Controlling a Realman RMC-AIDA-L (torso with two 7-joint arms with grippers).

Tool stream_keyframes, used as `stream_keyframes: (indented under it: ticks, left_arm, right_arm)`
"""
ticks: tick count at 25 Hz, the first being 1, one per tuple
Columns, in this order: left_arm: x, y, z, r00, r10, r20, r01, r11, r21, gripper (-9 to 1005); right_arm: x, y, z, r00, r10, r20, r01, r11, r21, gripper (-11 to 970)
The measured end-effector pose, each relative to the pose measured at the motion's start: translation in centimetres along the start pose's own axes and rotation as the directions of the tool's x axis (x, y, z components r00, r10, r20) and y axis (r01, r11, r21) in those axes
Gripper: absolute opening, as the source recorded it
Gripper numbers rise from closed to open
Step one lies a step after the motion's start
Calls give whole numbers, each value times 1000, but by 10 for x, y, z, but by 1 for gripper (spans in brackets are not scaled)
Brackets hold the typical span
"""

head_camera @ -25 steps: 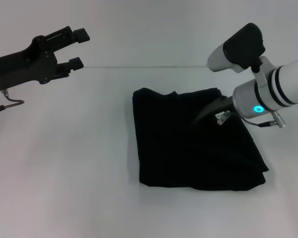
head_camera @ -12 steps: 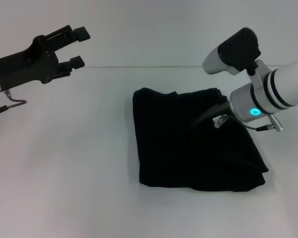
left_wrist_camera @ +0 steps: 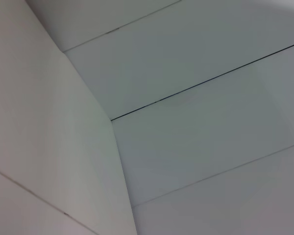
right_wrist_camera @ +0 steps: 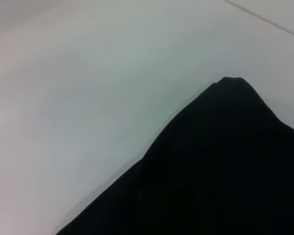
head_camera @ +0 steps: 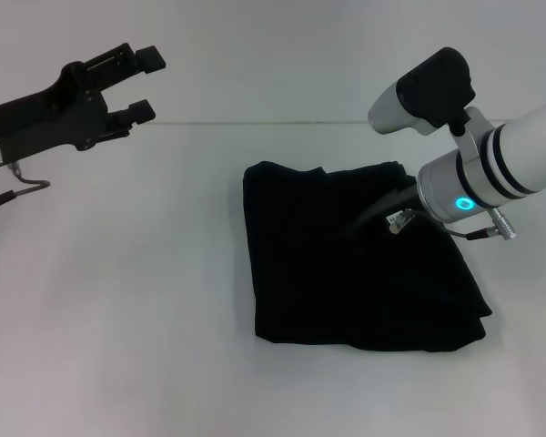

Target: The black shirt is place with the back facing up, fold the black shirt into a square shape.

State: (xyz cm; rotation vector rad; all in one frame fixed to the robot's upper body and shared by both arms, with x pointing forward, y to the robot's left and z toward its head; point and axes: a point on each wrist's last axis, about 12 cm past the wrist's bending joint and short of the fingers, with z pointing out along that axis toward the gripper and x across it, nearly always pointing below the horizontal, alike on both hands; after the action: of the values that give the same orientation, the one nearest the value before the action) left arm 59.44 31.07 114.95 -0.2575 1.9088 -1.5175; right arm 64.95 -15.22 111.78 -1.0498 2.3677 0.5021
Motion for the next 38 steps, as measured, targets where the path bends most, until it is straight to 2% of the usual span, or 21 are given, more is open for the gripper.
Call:
stream_keyframes:
  ticks: [1,12,17,20,23,30,38]
  left_arm:
    - [0,0,0,1000,0,1,0,1000,0,935]
    - [-2,-1,1,1000,6,4,-6,1000,-1,935]
    - [-2,-1,1,1000,5,6,-5,1000,-3,935]
    - [-2,0,-1,1000,1,9,-1,1000,-5,935]
    - [-1,0,-2,1000,-3,20,3,1000,5,935]
    - [0,0,-3,1000,-6,18,6,1000,13,935]
    - [-2,-2,-2,1000,-5,25,4,1000,28,935]
  right_arm:
    - [0,0,0,1000,1,0,-1,1000,-1,228]
    - [-2,1,-3,1000,7,-6,-7,1000,-15,232]
    - [-3,2,-4,1000,6,-9,-6,1000,-22,77]
    - [-4,-1,-6,1000,27,3,-27,1000,-13,45]
    - [-5,-8,-17,997,63,34,-64,998,17,24]
    - [6,-32,-59,984,142,113,-154,981,115,25]
    - [23,-58,-76,947,258,189,-294,936,195,24]
